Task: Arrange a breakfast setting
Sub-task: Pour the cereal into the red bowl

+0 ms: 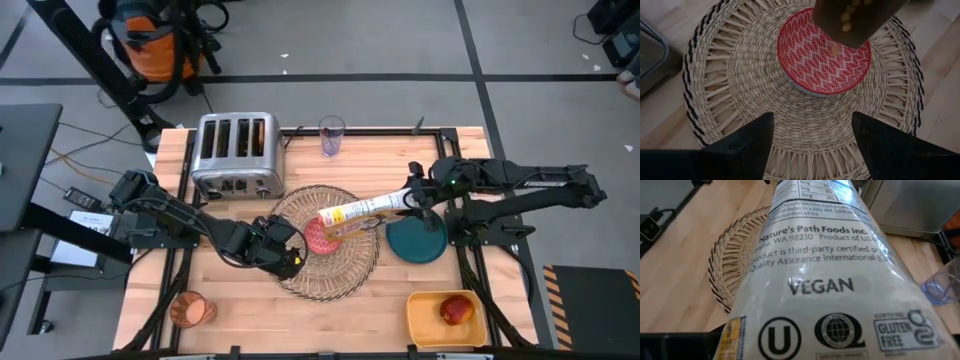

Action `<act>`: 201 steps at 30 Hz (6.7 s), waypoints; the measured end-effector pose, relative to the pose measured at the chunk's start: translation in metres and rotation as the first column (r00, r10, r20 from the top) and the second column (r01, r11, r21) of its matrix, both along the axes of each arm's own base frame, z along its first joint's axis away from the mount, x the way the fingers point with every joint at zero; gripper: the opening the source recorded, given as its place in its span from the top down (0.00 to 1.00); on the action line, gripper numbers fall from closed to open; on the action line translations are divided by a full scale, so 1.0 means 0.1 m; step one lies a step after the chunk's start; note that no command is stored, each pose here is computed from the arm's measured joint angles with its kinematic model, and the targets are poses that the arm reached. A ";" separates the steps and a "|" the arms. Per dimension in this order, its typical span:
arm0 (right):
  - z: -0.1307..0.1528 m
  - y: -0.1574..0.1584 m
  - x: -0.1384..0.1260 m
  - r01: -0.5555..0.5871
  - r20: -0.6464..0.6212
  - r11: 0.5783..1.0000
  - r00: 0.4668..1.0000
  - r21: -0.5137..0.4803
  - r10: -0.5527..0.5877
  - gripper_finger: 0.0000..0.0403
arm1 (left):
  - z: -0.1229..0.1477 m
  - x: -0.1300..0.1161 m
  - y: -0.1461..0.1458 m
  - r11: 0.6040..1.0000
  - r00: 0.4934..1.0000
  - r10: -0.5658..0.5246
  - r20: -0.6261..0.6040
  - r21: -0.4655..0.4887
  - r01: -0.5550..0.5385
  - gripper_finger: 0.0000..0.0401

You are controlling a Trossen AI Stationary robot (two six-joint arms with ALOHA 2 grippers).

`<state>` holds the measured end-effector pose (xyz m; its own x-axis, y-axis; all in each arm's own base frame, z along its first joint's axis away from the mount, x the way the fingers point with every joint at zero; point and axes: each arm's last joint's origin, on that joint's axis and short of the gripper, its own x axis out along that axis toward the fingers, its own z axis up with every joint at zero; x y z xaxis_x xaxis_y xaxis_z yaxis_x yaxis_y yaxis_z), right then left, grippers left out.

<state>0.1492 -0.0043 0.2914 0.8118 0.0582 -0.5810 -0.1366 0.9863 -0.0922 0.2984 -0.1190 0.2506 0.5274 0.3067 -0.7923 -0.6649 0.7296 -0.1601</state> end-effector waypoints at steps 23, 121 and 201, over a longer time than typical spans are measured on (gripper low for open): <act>0.24 -0.02 0.20 -0.063 -0.073 0.986 0.996 -0.154 0.052 0.42 | 0.00 -0.01 0.01 1.000 1.000 -0.009 -0.016 0.011 0.010 0.32; -0.20 -0.04 -0.29 0.070 0.430 0.950 0.880 0.304 -0.202 0.59 | 0.85 -0.12 0.18 0.997 0.890 -0.082 0.449 0.028 0.077 0.32; 0.48 0.01 0.00 -0.068 0.795 0.944 0.559 0.324 -0.233 0.20 | 1.45 0.57 1.05 0.879 0.195 -0.404 0.894 0.438 -0.186 0.87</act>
